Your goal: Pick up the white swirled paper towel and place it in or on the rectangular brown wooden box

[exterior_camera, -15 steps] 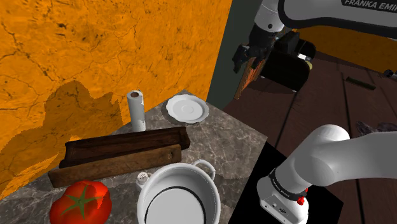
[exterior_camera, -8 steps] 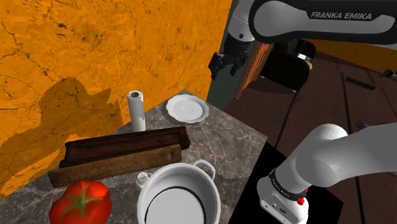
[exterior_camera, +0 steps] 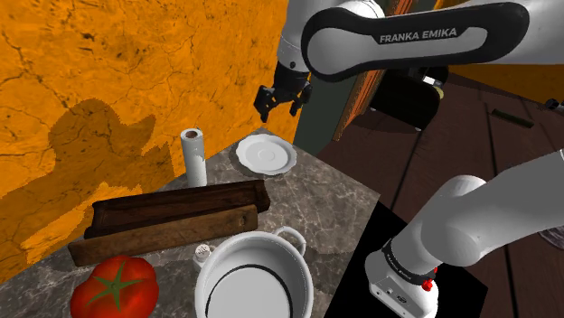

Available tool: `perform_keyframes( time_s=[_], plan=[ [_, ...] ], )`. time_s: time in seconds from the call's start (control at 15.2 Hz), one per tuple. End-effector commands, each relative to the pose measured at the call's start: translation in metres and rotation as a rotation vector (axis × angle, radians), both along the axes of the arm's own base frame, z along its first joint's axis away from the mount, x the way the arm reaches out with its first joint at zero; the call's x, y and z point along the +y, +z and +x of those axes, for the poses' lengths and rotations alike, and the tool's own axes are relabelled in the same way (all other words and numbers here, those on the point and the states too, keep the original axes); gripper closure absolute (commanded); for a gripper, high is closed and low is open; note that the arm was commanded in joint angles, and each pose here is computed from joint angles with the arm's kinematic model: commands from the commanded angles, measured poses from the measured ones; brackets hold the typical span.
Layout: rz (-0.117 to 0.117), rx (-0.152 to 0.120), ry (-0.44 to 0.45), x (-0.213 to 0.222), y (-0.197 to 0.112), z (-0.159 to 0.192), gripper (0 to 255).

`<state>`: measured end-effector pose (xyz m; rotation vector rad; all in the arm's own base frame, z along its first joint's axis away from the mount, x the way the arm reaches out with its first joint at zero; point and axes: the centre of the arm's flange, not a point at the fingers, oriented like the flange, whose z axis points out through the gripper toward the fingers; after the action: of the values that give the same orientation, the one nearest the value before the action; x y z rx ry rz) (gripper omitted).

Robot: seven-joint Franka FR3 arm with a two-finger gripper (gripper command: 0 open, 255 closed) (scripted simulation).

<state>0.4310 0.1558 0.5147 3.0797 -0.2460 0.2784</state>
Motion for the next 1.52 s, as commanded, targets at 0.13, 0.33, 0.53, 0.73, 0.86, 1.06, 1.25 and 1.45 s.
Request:
perform_keyframes(
  time_s=[0.13,0.33,0.53,0.73,0.86,1.06,1.25,1.45],
  plan=[
    [0.007,-0.012,0.009,0.045,-0.019,0.023,0],
    [0.011,-0.02,0.015,0.077,-0.032,0.041,0],
    [0.015,-0.028,0.022,0.108,-0.046,0.058,0],
    [0.018,-0.036,0.029,0.14,-0.058,0.076,0],
    [0.021,-0.042,0.033,0.161,-0.067,0.087,0],
    [0.024,-0.048,0.039,0.186,-0.077,0.101,0],
    [0.024,-0.048,0.039,0.186,-0.092,0.104,0],
    [0.024,-0.048,0.039,0.186,-0.108,0.108,0]
  ],
)
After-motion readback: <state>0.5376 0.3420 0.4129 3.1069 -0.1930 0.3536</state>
